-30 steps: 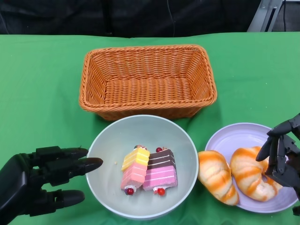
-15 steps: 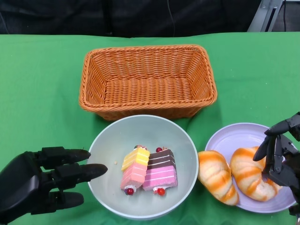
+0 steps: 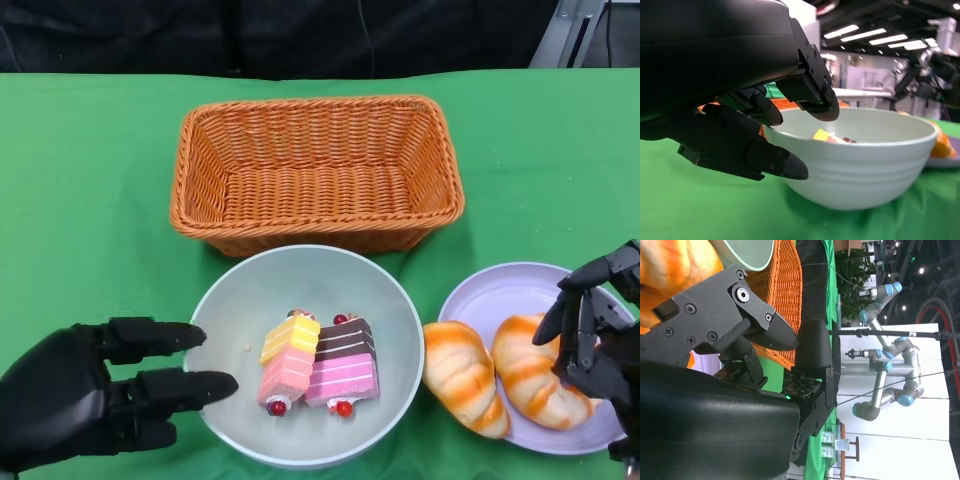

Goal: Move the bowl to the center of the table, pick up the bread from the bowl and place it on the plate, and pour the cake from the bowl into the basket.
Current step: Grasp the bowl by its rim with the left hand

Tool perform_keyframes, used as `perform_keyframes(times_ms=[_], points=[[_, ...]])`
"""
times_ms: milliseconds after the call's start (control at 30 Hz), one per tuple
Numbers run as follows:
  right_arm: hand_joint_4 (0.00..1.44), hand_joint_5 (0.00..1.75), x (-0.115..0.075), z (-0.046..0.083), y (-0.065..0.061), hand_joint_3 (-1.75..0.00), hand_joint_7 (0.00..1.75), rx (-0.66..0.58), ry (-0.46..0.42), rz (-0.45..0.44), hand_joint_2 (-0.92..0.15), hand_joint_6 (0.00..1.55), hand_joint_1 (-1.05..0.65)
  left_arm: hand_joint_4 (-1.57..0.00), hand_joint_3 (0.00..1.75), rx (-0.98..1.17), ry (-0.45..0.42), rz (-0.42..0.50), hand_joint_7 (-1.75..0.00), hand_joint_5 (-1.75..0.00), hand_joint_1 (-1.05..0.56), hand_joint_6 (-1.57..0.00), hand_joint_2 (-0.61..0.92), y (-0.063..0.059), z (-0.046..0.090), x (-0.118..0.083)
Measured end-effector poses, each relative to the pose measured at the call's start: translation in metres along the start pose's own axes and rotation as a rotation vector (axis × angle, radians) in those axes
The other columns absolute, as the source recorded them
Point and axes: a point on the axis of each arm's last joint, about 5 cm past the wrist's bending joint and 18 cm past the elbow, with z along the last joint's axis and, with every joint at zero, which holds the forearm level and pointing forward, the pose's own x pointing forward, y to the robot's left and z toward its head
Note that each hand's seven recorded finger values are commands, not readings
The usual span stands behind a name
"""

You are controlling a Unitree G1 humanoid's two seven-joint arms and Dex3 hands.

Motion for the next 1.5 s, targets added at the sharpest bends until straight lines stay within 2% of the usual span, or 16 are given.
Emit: perform_keyframes(times_ms=[267,600,867,1500], points=[[0.83,1.75,-0.003,0.001,0.003,-1.21,1.73,0.01,0.0,-0.01,-0.55,0.55,-0.16,-0.73,0.13,0.028,-0.04,-0.067,-0.01,-0.01,-0.36,-0.67,0.92,-0.002,-0.005,0.009],[0.83,1.75,-0.004,0.003,0.004,-1.22,1.73,0.01,-0.005,-0.017,-0.55,0.56,-0.16,-0.75,0.14,0.012,-0.078,-0.129,-0.01,-0.01,-0.35,-0.67,0.92,-0.016,-0.002,0.016],[0.84,1.75,-0.005,0.003,0.005,-1.23,1.74,0.012,-0.007,-0.018,-0.54,0.56,-0.17,-0.77,0.14,0.028,-0.082,-0.115,0.0,-0.02,-0.36,-0.68,0.92,-0.019,-0.004,0.026],[0.84,1.75,-0.006,0.0,0.007,-1.24,1.73,0.009,-0.005,-0.018,-0.55,0.56,-0.13,-0.77,0.17,0.074,-0.084,-0.102,-0.01,-0.01,-0.38,-0.67,0.92,-0.021,-0.004,0.03]])
